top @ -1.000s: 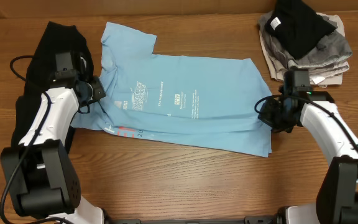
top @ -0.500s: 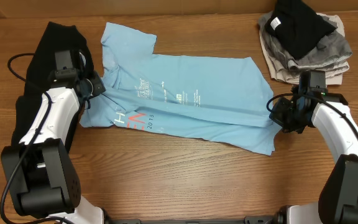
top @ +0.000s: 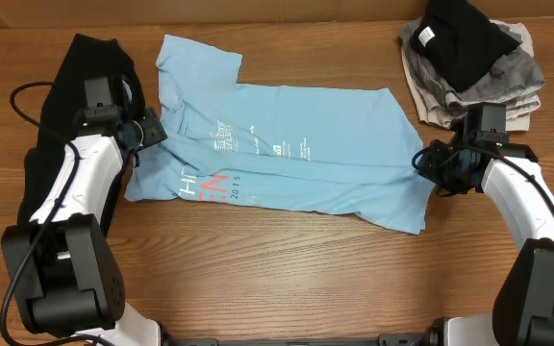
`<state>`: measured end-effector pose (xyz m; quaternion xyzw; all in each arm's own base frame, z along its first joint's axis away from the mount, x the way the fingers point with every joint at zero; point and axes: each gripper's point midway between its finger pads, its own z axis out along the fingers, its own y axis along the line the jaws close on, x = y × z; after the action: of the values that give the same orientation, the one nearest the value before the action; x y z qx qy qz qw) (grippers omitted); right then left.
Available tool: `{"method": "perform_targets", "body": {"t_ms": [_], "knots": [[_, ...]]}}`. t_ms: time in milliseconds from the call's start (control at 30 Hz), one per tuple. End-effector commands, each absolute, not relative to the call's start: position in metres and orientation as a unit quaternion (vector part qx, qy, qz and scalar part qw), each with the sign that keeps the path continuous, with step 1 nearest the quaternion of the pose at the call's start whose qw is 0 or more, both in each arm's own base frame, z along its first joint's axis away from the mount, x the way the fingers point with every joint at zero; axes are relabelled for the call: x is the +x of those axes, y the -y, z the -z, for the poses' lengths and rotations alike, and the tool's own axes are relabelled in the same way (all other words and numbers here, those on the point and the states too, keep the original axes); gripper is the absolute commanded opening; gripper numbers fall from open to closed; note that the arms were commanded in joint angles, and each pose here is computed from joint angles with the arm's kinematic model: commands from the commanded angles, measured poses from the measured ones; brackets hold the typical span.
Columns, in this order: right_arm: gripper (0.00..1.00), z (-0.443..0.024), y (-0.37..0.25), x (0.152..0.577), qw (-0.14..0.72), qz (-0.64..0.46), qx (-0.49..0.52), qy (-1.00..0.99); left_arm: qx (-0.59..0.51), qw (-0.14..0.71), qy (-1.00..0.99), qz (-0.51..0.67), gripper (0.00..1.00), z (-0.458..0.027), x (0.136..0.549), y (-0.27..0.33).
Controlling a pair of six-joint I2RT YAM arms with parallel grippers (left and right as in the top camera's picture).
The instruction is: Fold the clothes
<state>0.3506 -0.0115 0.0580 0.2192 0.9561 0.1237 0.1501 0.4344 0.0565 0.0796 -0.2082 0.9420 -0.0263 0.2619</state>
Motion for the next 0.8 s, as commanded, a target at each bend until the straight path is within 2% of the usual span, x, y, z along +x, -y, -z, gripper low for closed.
{"method": "perform_targets", "body": {"t_ms": [0, 67, 133, 167, 300, 433, 567, 767], "knots": [[0.5, -0.065, 0.0, 0.354, 0.151, -0.147, 0.186, -0.96, -0.206, 0.247, -0.947, 0.017, 0.8, -0.088, 0.432, -0.06], [0.68, -0.069, -0.003, 0.347, 0.134, -0.152, 0.187, -0.961, -0.202, 0.225, -0.953, 0.017, 0.9, -0.105, 0.428, -0.06], [0.74, -0.078, -0.005, 0.34, 0.115, -0.154, 0.191, -0.963, -0.179, 0.203, -0.962, 0.021, 1.0, -0.124, 0.421, -0.056], [0.76, -0.085, -0.005, 0.336, 0.105, -0.154, 0.193, -0.963, -0.171, 0.188, -0.967, 0.022, 1.0, -0.136, 0.416, -0.054], [0.78, -0.112, -0.008, 0.317, 0.08, -0.152, 0.199, -0.965, -0.163, 0.132, -0.977, 0.021, 1.0, -0.167, 0.388, -0.047], [0.79, -0.129, -0.012, 0.292, 0.064, -0.153, 0.205, -0.965, -0.161, 0.056, -0.985, 0.019, 1.0, -0.168, 0.35, -0.039], [0.8, -0.134, -0.014, 0.268, 0.045, -0.146, 0.218, -0.964, -0.162, -0.009, -0.987, 0.005, 1.0, -0.144, 0.319, -0.039], [0.8, -0.104, -0.016, 0.247, 0.015, -0.144, 0.23, -0.962, -0.171, -0.029, -0.985, -0.002, 1.0, -0.081, 0.302, -0.039]]}}
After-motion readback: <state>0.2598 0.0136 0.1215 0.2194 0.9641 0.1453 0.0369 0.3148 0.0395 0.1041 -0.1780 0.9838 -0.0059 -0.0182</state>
